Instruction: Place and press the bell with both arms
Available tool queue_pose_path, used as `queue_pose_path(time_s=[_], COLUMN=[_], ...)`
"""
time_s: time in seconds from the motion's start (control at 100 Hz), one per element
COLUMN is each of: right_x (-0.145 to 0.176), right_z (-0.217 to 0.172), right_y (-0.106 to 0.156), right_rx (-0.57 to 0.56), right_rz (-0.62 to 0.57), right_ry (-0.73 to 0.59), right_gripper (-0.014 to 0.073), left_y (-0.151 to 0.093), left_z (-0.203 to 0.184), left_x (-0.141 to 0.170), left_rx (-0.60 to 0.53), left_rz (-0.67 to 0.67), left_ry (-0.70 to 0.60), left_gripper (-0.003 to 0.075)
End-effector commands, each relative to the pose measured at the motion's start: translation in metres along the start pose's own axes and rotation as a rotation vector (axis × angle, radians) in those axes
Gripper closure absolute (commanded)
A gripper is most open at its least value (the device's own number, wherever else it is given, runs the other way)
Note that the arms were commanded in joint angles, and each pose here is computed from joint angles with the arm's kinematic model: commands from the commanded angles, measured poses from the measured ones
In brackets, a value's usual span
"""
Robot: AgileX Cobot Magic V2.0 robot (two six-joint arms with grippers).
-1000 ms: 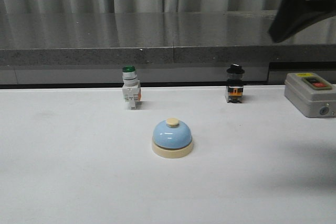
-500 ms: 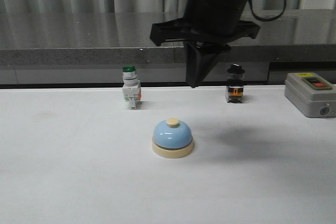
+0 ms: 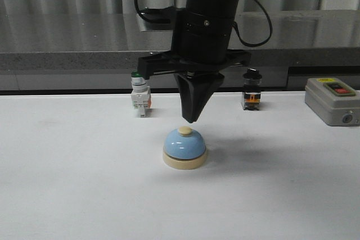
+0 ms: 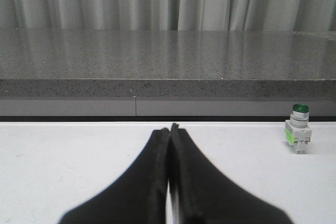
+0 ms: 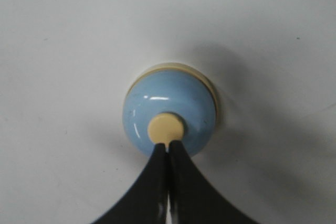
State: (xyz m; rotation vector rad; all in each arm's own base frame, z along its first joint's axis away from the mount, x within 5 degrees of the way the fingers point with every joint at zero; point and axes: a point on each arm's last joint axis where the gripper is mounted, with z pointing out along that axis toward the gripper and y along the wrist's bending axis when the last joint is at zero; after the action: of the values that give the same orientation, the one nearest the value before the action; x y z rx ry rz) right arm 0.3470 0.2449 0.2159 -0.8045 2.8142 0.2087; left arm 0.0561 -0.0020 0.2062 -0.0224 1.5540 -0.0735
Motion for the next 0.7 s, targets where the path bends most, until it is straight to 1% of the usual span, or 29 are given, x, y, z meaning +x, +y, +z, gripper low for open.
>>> queue_pose_path(time_s=[0.0,0.14,0.23,0.38,0.49,0.59,0.69], right_x=[-0.008,-0.010,-0.010,-0.008,-0.005,0.001,0.013], right_z=[-0.024,-0.005,-0.005,-0.030,-0.050,-0.067,-0.080], right_y=[0.002,0.001,0.001,0.001,-0.004,-0.015,-0.030], right_rx=[-0.016,-0.016,-0.015,-0.017,-0.014,-0.006,0.007], right_rz=[-0.011,-0.006,-0.005,-0.006,0.004,0.032,0.070], right_ry=[-0.086,-0.060,-0.062,-0.100,-0.130,-0.161,-0.170], right_gripper=[0.0665,0.0665,0.0665,0.0665,0.0665,0.0665,0.0665], left_y=[0.001,0.001,0.001,0.001,0.001,0.001,0.001], left_z=[-0.001,-0.001,-0.001,-0.001,-0.001,-0.001,-0.001], left_x=[0.005,0.005,0.005,0.005,0.005,0.005,0.005], left_rx=[-0.003,-0.003,-0.003,-0.003,-0.003,-0.003,-0.003], left_rz=[-0.011,-0.011,-0.011,-0.011,-0.011,-0.011,-0.011], left_ry=[-0.071,-0.071,-0.071,-0.071,-0.071,-0.071,-0.071], left_gripper=[0.0741,0.0741,0.0741,0.0741,0.0741,0.0741,0.0741])
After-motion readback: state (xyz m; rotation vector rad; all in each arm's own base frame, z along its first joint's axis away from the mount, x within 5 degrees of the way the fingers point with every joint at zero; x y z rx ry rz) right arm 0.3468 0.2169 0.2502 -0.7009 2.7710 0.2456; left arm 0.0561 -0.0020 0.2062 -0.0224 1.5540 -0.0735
